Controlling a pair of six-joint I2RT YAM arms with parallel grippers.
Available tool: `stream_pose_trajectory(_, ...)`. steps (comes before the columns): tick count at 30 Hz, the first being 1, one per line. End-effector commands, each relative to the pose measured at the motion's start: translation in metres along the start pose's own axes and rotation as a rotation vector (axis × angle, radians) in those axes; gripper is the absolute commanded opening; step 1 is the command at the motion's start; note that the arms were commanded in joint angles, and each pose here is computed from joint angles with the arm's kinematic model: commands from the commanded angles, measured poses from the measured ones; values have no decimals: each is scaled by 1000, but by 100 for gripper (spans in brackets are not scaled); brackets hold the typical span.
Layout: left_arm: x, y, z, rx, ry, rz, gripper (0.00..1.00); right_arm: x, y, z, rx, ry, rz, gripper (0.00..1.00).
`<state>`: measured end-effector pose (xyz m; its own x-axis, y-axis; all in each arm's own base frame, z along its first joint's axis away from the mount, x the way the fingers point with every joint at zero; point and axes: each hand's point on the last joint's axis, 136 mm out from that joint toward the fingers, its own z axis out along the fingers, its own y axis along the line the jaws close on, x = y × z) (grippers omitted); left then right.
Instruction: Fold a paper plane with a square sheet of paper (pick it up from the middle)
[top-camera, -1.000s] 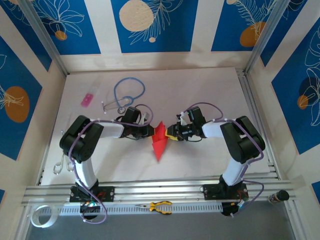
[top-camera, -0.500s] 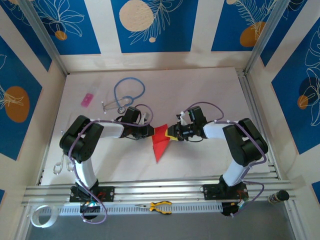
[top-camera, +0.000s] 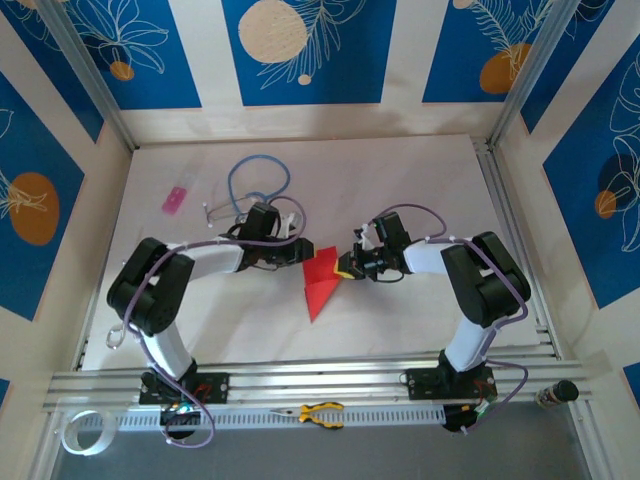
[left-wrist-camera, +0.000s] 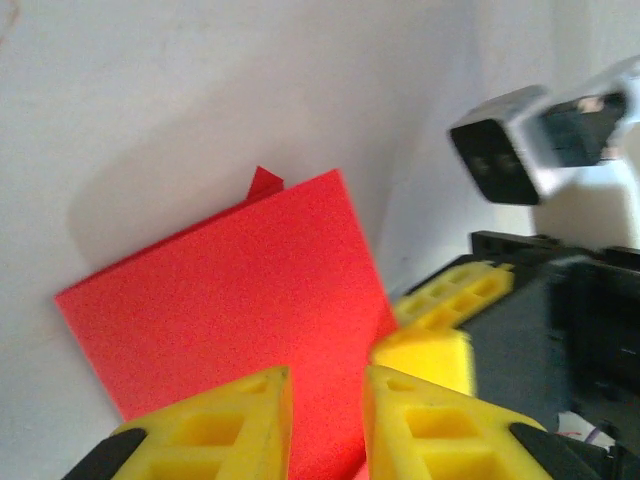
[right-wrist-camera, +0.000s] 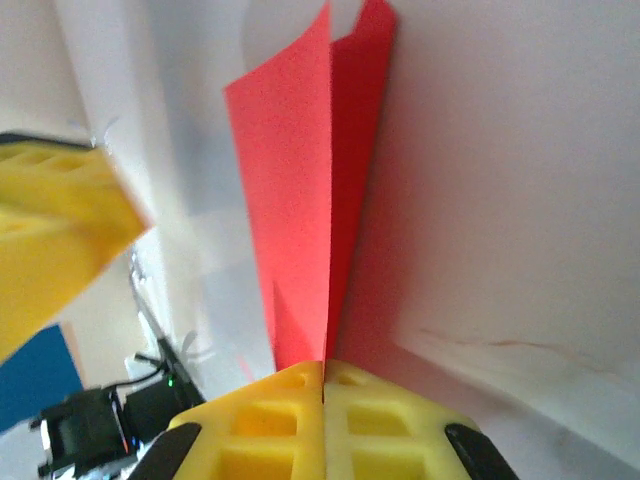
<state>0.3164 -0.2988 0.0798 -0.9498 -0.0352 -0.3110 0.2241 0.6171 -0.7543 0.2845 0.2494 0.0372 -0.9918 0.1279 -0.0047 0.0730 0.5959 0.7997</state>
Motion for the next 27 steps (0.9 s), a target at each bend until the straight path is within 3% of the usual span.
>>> stream_pose_trajectory(1,2,-15,-7,43,3,17,26,2,-23,-7,123,-73,109,6)
stream_pose_trajectory(8,11,-12,0,62,20,-20,21,10,-22,-9,166,-147,182,7)
stream_pose_trajectory(27,52,35,39,-60,158,-80,9,20,-8,-2,108,-102,163,10)
